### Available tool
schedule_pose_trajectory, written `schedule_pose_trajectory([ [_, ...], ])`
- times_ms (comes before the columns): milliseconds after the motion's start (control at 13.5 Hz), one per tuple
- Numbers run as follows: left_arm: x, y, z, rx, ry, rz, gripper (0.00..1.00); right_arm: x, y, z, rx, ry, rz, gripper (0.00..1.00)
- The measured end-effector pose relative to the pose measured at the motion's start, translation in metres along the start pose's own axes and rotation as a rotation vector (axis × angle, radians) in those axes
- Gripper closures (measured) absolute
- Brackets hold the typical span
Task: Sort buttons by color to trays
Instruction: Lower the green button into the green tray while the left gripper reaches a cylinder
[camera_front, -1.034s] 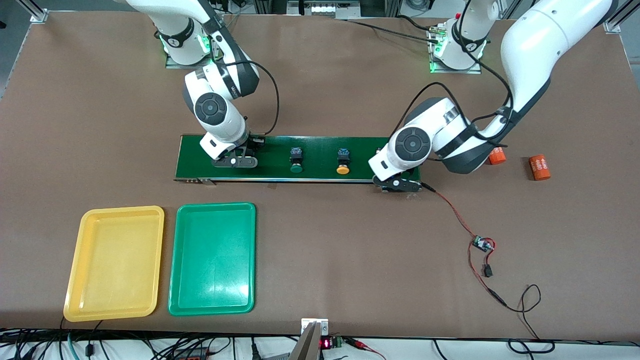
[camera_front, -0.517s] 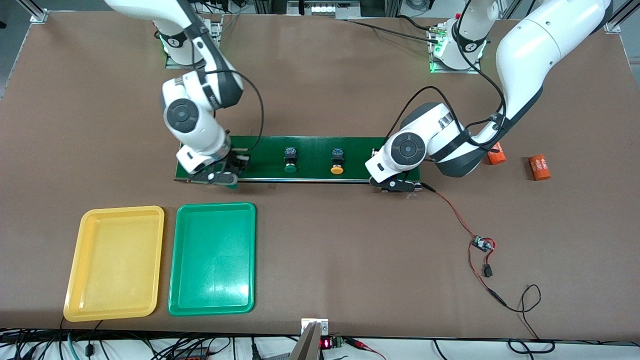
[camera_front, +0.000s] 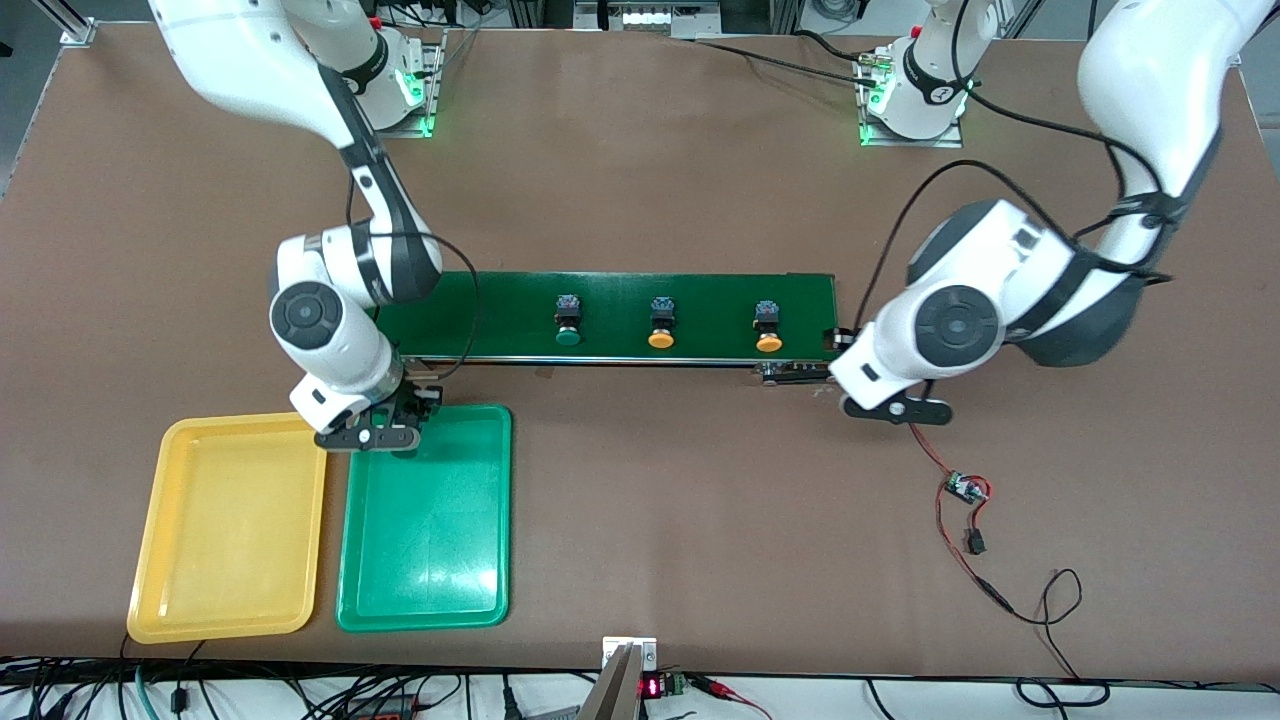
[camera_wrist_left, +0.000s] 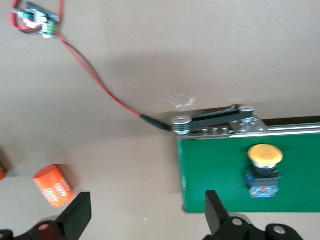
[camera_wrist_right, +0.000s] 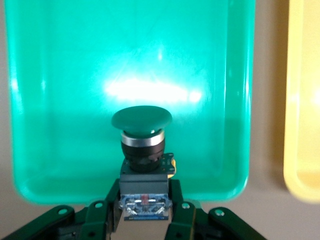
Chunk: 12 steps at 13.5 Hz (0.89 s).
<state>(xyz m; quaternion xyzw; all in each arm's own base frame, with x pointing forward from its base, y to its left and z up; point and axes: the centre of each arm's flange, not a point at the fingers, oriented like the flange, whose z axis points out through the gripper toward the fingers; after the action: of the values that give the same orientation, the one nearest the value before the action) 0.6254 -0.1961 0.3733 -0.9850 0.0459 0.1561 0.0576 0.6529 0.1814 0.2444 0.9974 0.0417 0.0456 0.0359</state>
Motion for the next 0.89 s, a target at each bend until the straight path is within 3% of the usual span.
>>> schedule_pose_trajectory([
  [369,-0.004,-0.056,-0.015,0.015,-0.022,0.083,0.00,0.019,0.025,0.036,-0.008,0.065,-0.090,0.59],
  [591,0.003,-0.113,0.010,0.041,-0.086,0.112,0.00,0.028,0.026,0.048,-0.013,0.072,-0.119,0.59],
  [738,0.004,-0.159,0.039,-0.004,-0.131,0.088,0.00,0.030,0.029,0.053,-0.014,0.077,-0.116,0.55],
  [886,-0.006,-0.196,0.077,-0.040,-0.136,0.037,0.00,0.033,0.029,0.049,-0.010,0.087,-0.109,0.39],
])
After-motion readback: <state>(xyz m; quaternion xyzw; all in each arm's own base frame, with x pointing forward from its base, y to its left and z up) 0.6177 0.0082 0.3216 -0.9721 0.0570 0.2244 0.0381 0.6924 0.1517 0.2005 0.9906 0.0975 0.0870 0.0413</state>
